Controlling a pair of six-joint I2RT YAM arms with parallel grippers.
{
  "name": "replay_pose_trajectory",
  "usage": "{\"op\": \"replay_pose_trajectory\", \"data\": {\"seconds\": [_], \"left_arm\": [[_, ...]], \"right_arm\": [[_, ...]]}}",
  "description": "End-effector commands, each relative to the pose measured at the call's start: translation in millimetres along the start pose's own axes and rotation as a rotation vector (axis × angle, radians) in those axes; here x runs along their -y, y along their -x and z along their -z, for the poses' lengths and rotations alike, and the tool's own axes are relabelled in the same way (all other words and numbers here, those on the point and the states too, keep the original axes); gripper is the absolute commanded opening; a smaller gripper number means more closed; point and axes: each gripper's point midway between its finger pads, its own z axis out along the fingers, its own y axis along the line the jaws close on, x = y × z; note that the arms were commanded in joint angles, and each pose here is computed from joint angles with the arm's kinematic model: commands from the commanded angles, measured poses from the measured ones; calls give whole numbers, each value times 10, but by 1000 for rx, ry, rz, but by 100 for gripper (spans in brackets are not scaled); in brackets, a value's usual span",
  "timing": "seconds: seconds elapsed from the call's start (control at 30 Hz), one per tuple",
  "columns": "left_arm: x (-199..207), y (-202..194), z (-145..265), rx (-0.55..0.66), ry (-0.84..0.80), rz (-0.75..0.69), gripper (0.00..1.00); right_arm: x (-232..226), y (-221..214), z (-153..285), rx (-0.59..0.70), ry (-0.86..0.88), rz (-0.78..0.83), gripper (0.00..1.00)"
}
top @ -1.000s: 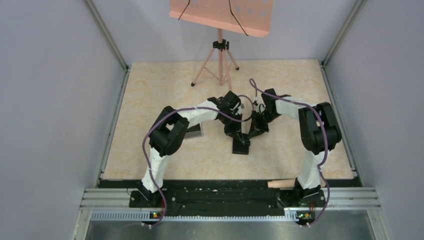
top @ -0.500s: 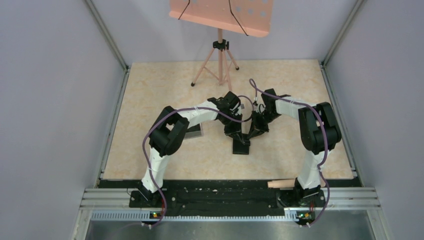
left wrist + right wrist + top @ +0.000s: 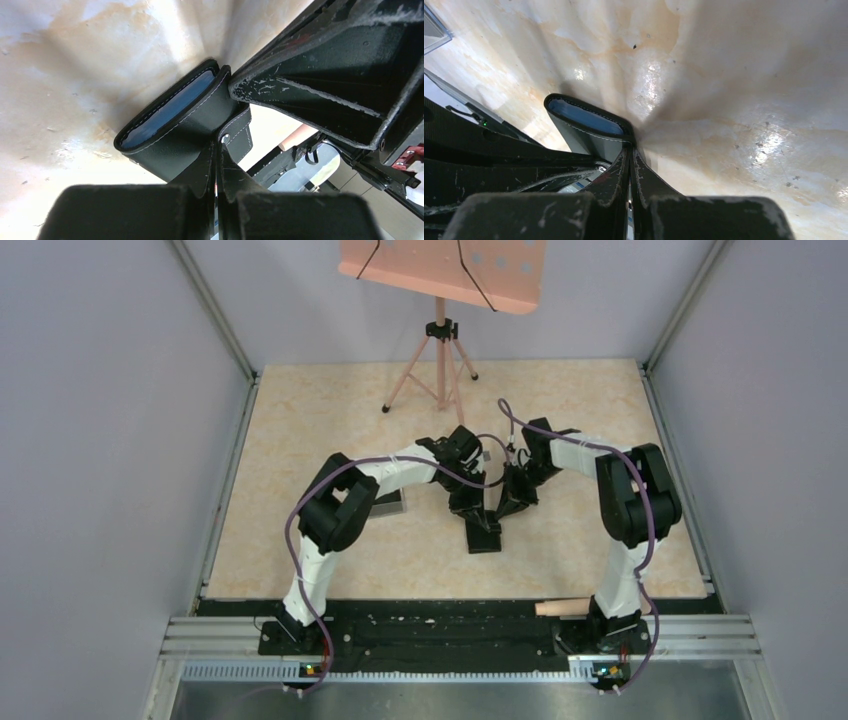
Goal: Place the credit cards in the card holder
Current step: Close the card holder at the center of the board.
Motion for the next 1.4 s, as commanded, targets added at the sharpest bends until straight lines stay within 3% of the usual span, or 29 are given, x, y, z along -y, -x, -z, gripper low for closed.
{"op": "replay_pose_trajectory", "data": {"seconds": [0.0, 0.47, 1.03, 1.37], "left_arm": [[203, -97, 129, -1, -45, -57, 0], [334, -63, 201, 19, -77, -81, 0], [20, -171, 122, -2, 60, -26, 0], [61, -75, 111, 28, 52, -46, 0]], "right_arm": [[1, 69, -45, 12, -26, 32, 0], [-13, 45, -46, 11, -29, 38, 0], [-87, 18, 42, 28, -4, 66, 0], [-282, -104, 179, 49, 90, 123, 0]]}}
